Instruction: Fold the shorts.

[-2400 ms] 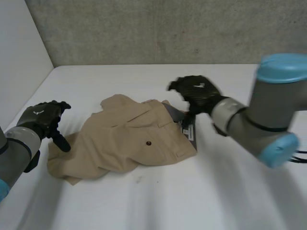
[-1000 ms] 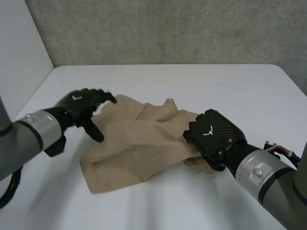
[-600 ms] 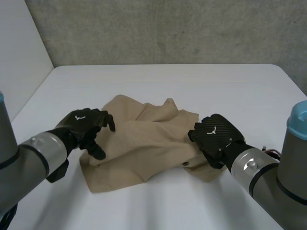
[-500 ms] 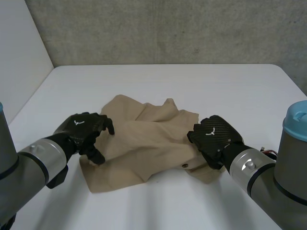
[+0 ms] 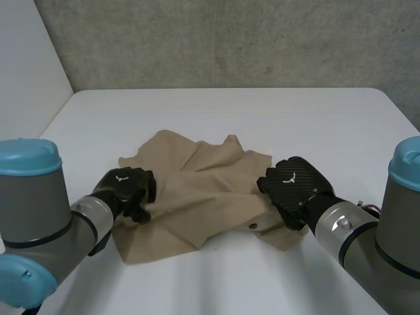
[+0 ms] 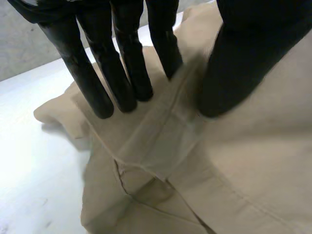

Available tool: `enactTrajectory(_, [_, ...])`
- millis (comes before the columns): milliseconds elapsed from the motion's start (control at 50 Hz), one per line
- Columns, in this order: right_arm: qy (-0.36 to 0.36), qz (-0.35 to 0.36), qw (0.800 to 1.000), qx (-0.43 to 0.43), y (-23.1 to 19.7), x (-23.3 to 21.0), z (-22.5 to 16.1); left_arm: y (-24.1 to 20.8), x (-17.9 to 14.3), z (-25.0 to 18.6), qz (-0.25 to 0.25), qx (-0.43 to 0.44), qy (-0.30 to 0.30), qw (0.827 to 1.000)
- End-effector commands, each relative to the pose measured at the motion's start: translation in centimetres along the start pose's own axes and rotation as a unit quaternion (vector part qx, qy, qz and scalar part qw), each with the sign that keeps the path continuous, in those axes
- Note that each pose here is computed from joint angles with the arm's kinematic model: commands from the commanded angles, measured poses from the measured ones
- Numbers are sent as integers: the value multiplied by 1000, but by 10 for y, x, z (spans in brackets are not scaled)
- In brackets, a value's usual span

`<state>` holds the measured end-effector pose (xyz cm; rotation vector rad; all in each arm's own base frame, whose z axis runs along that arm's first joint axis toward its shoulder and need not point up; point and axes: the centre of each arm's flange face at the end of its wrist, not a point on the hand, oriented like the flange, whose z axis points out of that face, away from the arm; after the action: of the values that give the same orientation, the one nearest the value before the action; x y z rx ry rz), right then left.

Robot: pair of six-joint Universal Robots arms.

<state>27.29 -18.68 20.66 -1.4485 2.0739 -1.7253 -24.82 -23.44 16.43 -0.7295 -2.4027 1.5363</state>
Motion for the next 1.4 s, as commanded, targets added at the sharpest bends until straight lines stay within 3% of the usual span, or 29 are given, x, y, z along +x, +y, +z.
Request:
enactTrajectory(20, [16,-2,1000,7,-7,9,5,-19,-4,2,4,31,-20,999])
enactTrajectory(200, [70,-13,996,56,-60,50,1,-124,2,-64,21,203,-17,979])
enactTrajectory(300, [115,-27,988,103,-121,87,-44,-177,-4,-130,26,284,-19,958])
enactTrajectory(380, [120,-39,985,115,-144,98,-71,-186,-3,-141,34,298,-2,954])
enactTrajectory(440, [118,-45,987,102,-143,101,-71,-185,-6,-134,34,291,-2,956])
enactTrajectory(560, [53,-54,996,42,-115,83,-23,-147,-15,-64,28,185,-4,982])
enactTrajectory(620, [21,-48,999,13,-97,68,4,-125,-14,-29,52,140,0,989])
enactTrajectory(760, [12,-41,999,-17,-50,50,72,-106,-22,40,107,141,-49,983])
enactTrajectory(840, [76,-50,996,22,-43,56,103,-118,-26,70,137,219,-104,961])
enactTrajectory(920, [164,-58,979,105,-62,76,120,-154,-25,78,169,334,-151,915])
enactTrajectory(940, [181,-59,973,127,-69,81,121,-171,-25,75,173,387,-167,890])
enactTrajectory(980, [216,-61,958,176,-87,93,121,-192,-23,68,169,442,-183,862])
enactTrajectory(1000, [255,-64,937,231,-111,108,114,-216,-19,54,160,497,-194,830])
enactTrajectory(1060, [319,-67,891,317,-152,132,91,-250,-17,23,146,571,-209,780])
enactTrajectory(1080, [345,-65,865,358,-171,143,76,-266,-16,6,136,606,-215,754])
enactTrajectory(1160, [370,-42,829,418,-195,158,52,-285,-21,-19,96,643,-205,732])
enactTrajectory(1220, [359,-34,836,412,-192,156,53,-284,-23,-22,78,640,-198,738])
enactTrajectory(1300, [325,-30,875,359,-169,141,66,-254,-21,-3,82,581,-180,790])
enactTrajectory(1320, [309,-28,890,334,-157,134,71,-237,-19,6,87,553,-170,811])
enactTrajectory(1380, [277,-20,917,285,-131,118,80,-208,-15,20,92,511,-155,841])
enactTrajectory(1400, [267,-19,924,274,-124,113,82,-188,-12,28,94,483,-145,859])
